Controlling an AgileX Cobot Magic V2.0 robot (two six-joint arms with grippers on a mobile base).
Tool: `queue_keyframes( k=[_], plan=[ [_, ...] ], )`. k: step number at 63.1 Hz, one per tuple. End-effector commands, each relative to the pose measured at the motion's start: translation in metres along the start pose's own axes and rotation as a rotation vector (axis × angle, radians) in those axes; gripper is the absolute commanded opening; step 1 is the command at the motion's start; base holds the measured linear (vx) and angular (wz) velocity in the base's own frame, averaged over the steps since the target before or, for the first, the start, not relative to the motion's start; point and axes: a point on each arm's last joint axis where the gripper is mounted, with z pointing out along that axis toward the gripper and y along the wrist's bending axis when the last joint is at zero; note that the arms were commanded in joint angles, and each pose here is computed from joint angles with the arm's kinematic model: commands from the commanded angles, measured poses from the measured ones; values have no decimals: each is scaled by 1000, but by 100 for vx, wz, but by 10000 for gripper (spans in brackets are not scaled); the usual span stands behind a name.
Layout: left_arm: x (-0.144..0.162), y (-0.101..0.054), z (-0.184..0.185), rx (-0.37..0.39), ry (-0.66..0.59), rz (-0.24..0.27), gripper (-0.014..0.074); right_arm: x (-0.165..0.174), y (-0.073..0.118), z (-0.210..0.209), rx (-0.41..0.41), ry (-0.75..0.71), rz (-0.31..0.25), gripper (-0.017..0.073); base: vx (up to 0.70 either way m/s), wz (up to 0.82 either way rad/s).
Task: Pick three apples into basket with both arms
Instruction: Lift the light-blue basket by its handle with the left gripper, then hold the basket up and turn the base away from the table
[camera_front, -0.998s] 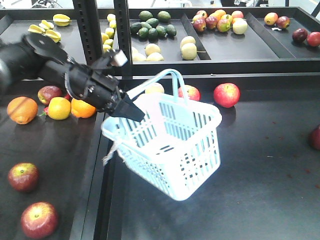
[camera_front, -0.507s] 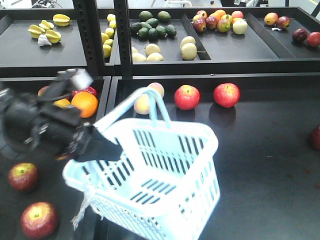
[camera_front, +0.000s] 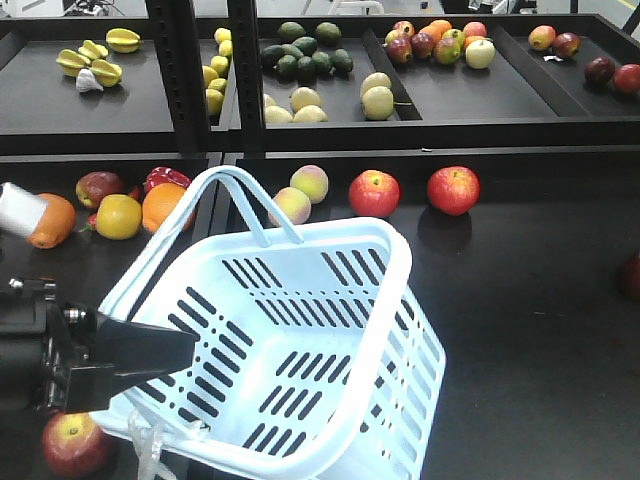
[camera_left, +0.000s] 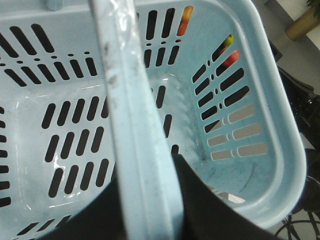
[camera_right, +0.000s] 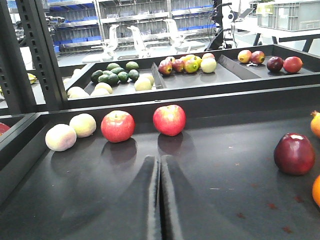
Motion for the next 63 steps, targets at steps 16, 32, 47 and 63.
queue_keyframes(
  k=[16, 32, 47, 63],
  plan=[
    [-14, -10, -7, 49, -124, -50, -8, -2, 0, 0, -5, -70, -14, -1, 0, 0],
    [-9, -14, -6, 84, -67, -41, -8, -2, 0, 0, -5, -70, -14, -1, 0, 0],
    [-9, -14, -6, 87, -64, -42, -8, -2, 0, 0, -5, -70, -14, -1, 0, 0],
    [-9, -14, -6, 87, -64, -42, -8, -2, 0, 0, -5, -70, -14, -1, 0, 0]
  ],
)
